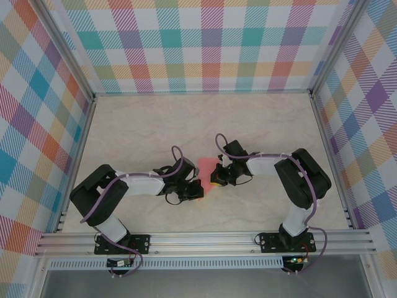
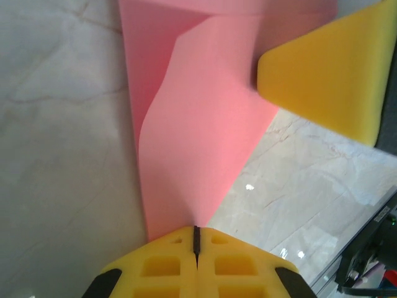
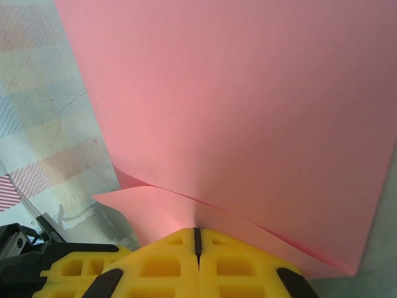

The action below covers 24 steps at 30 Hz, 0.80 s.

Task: Fold a paper plane with a square sheet of paper (pick it up from the middle)
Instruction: Third fold the triangle at the center of the table.

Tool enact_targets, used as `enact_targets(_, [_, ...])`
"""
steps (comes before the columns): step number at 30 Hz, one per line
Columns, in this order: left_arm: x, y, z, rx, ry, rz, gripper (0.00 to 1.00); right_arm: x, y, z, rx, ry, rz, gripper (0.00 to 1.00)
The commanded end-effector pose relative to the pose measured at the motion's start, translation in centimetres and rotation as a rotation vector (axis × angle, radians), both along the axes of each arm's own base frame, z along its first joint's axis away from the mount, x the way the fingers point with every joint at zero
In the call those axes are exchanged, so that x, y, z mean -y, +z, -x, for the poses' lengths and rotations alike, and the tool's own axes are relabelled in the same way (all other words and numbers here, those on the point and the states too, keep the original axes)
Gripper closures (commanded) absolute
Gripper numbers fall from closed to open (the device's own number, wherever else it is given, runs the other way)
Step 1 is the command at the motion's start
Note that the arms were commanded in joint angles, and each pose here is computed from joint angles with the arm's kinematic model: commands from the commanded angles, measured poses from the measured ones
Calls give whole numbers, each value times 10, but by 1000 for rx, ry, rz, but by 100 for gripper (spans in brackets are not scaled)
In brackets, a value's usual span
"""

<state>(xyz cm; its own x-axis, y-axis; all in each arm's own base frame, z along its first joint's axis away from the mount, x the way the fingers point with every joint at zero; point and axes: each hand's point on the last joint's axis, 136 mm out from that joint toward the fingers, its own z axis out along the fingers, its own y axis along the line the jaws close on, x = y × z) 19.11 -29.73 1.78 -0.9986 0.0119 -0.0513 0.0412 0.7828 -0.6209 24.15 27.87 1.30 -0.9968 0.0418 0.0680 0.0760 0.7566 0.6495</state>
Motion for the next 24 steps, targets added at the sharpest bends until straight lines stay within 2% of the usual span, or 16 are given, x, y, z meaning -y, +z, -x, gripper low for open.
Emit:
enact_targets(1, [-35,-23,44,-136,-68,-142,100,29,-38,17,-84,-31,175,100])
enact_targets(8, [-41,-18,48,-129,-84,-163,100,30,-38,17,-84,-31,180,100])
enact_targets(12, [-28,6,33,-59,-71,-103,100,30,-38,17,-82,-31,179,100])
enact_targets(17, [-1,38,3,41,64,69,100,29,-36,15,-77,-32,173,100])
enact_targets(20, [2,42,-9,80,105,78,100,28,-37,15,-80,-33,170,100])
enact_targets(24, [10,31,-12,58,86,50,100,27,-37,15,-79,-33,167,100])
